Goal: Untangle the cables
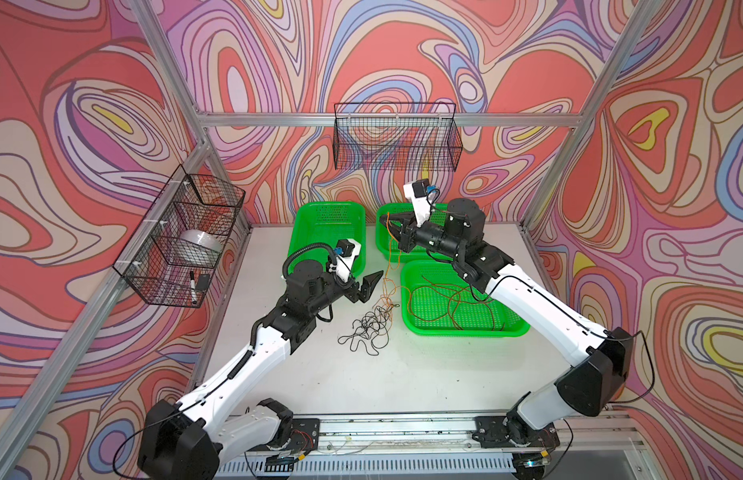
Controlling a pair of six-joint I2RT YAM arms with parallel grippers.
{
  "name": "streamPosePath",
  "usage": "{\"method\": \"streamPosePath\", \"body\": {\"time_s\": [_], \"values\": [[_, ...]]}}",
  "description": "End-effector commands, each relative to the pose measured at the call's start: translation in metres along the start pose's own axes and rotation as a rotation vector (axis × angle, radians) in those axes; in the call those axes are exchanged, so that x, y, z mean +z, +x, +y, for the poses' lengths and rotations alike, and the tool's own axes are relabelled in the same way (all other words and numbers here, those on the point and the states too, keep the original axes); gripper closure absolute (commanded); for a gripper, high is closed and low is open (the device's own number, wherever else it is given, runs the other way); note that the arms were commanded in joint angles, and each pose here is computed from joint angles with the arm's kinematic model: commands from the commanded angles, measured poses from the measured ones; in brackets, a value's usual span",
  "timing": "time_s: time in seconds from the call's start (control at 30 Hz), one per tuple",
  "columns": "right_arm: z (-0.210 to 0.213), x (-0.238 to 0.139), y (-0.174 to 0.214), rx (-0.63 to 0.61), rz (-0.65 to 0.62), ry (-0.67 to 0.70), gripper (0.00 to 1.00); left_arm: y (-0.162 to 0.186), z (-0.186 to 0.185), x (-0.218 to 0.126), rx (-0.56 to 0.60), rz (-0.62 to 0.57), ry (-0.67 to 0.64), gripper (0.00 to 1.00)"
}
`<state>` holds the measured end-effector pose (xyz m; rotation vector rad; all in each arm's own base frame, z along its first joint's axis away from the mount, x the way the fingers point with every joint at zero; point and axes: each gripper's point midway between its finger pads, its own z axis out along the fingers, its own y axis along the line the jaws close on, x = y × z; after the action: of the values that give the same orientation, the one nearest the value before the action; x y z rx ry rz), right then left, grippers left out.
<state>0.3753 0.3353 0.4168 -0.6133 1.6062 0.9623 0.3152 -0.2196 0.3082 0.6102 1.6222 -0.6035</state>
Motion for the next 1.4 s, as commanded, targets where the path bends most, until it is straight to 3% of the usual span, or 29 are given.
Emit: {"method": "streamPosePath", "body": {"time_s": [0.0,0.1,0.23,0.5,0.53,0.6,0.63,0.73,0.77,0.87,0.9,1.0,1.1,1.37], "values": [[-0.004,0.004,-0.003,-0.014,0.005,0.012,1.0,0.004,-0.009,-0.013,0.094,-0.027,0.025,0.01],[-0.003,0.006,-0.002,-0.012,0.011,-0.001,1.0,0.007,-0.02,-0.014,0.113,-0.068,0.086,0.0],[0.0,0.006,-0.003,-0.01,0.01,-0.017,1.0,0.012,-0.029,0.009,0.087,-0.051,0.152,0.0],[0.014,0.002,-0.009,-0.017,0.0,-0.081,1.0,-0.004,-0.01,0.067,0.034,-0.141,0.105,0.0],[0.015,0.002,-0.008,-0.016,0.002,-0.086,1.0,-0.008,-0.007,0.072,0.028,-0.16,0.099,0.04],[0.014,0.001,-0.007,-0.013,0.006,-0.082,1.0,-0.016,-0.005,0.081,0.024,-0.173,0.1,0.2],[0.013,0.0,-0.007,-0.016,0.005,-0.075,1.0,-0.02,-0.007,0.085,0.029,-0.173,0.12,0.34],[0.008,-0.003,-0.009,-0.014,-0.003,-0.036,1.0,-0.032,-0.018,0.088,0.036,-0.179,0.188,0.93],[0.005,-0.005,-0.009,-0.017,-0.006,-0.012,0.95,-0.036,-0.02,0.086,0.039,-0.187,0.197,1.0],[-0.009,-0.015,-0.009,-0.02,-0.008,0.052,0.6,-0.047,-0.023,0.075,0.058,-0.188,0.196,1.0],[-0.015,-0.019,-0.009,-0.02,-0.007,0.08,0.55,-0.051,-0.024,0.07,0.07,-0.187,0.193,1.0],[-0.041,-0.032,-0.002,-0.007,0.005,0.163,0.5,-0.07,-0.026,0.055,0.095,-0.192,0.18,1.0],[-0.057,-0.034,0.029,0.008,0.078,0.206,0.49,-0.093,-0.032,0.042,0.114,-0.205,0.189,1.0],[-0.032,-0.017,0.126,0.228,0.221,-0.025,0.48,-0.127,-0.039,0.029,0.135,-0.244,0.209,1.0]]}}
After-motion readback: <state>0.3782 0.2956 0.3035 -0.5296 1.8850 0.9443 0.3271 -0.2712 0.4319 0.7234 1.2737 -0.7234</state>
